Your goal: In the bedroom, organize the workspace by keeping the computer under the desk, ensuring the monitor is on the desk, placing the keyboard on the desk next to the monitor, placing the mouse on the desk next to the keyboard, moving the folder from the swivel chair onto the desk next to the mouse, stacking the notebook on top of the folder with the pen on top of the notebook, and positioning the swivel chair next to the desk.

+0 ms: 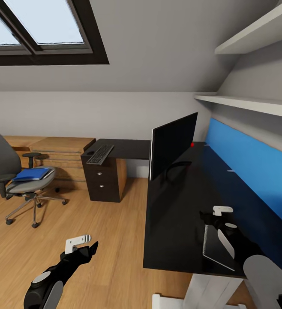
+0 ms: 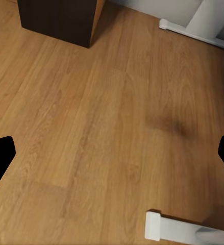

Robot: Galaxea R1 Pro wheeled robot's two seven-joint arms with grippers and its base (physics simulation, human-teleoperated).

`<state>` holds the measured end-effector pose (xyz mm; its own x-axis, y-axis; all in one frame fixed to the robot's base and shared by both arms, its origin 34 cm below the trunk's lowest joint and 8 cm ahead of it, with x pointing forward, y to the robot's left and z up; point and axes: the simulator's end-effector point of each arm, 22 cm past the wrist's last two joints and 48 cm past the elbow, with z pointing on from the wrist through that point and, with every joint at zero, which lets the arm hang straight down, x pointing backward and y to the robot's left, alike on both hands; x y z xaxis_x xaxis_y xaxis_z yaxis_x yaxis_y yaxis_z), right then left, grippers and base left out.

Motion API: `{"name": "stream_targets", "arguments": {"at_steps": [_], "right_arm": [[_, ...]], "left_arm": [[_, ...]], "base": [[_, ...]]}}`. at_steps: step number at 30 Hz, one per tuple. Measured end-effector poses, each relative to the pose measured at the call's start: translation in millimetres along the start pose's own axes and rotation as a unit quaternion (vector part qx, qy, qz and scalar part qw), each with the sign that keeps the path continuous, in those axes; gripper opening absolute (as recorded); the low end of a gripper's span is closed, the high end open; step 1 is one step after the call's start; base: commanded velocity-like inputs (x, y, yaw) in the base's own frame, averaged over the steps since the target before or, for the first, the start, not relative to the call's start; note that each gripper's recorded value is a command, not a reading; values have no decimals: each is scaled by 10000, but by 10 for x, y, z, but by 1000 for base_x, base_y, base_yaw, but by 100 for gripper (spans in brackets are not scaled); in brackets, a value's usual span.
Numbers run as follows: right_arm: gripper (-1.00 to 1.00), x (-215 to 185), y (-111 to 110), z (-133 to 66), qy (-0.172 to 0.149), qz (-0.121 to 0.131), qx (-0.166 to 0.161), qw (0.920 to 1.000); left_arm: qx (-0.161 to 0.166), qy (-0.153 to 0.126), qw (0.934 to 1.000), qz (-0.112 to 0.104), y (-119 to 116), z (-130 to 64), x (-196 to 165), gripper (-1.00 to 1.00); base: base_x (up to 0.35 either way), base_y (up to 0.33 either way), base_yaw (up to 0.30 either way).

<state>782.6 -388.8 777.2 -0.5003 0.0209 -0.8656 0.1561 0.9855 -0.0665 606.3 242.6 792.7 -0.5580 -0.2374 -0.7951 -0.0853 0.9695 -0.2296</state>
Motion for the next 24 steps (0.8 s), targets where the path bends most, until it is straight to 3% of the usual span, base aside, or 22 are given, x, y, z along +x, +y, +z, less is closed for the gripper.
{"name": "stream_targets", "arguments": {"at_steps": [24], "right_arm": [[100, 247, 0, 122, 140, 2, 9, 9999]], "left_arm": [[-6, -12, 10000, -3, 64, 133, 202, 100]], "base": [[0, 0, 0]]}}
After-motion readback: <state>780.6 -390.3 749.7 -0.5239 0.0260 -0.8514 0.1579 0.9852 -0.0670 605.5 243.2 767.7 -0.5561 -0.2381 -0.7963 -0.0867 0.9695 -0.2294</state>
